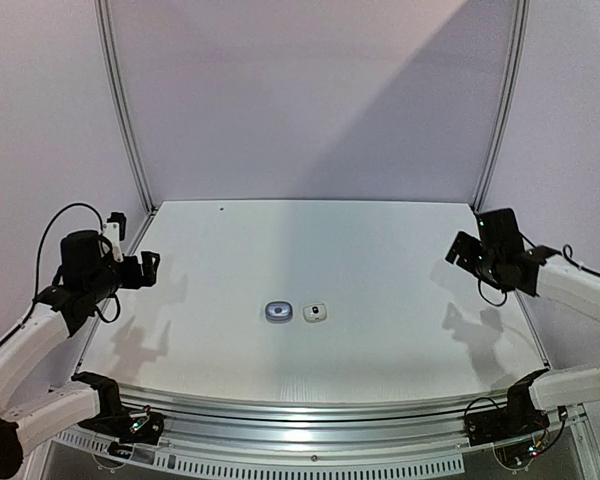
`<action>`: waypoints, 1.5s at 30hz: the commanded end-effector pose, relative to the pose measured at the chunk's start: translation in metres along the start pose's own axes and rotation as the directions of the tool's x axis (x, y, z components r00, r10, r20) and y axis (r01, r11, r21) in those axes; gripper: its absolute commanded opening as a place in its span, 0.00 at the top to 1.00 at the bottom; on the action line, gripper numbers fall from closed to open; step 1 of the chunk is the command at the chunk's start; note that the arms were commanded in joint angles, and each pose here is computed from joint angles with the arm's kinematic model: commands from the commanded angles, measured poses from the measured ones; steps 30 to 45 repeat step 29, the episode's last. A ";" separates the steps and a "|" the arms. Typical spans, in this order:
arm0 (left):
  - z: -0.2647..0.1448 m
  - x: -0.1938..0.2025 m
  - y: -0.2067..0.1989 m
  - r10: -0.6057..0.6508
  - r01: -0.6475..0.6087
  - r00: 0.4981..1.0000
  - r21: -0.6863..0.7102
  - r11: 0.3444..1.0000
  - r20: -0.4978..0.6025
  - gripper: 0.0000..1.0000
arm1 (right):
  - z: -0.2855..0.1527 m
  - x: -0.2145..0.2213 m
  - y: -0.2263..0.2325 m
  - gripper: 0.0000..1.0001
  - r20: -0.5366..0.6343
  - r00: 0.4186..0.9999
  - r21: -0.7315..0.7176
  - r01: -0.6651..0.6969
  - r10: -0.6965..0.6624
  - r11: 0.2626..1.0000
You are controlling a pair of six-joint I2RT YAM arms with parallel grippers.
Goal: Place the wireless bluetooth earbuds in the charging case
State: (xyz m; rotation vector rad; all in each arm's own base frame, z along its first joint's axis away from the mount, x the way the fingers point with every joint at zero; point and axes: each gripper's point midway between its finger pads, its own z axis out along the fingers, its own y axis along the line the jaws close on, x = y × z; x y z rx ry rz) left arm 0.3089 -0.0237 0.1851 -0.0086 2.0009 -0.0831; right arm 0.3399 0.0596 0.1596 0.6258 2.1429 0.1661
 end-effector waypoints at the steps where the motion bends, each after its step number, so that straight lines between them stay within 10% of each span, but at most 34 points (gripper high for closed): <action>1: -0.002 -0.013 0.016 -0.005 0.001 0.990 0.026 1.000 0.144 0.01 | -0.040 -0.037 -0.036 0.01 0.325 0.946 0.017 0.012 -0.017 1.000; 10: -0.001 0.016 0.036 0.026 -0.028 0.995 0.015 1.000 0.100 0.01 | -0.071 -0.004 -0.040 0.01 0.326 0.945 -0.213 0.068 0.005 0.975; 16: -0.001 0.021 0.032 0.014 -0.019 0.997 0.058 0.998 0.081 0.01 | -0.060 0.005 -0.088 0.01 0.337 0.908 -0.078 -0.235 0.248 0.969; 45: 0.001 0.032 0.034 0.025 -0.029 0.998 0.083 0.996 0.055 0.01 | -0.059 0.002 -0.105 0.01 0.352 0.931 0.093 -0.138 0.097 0.986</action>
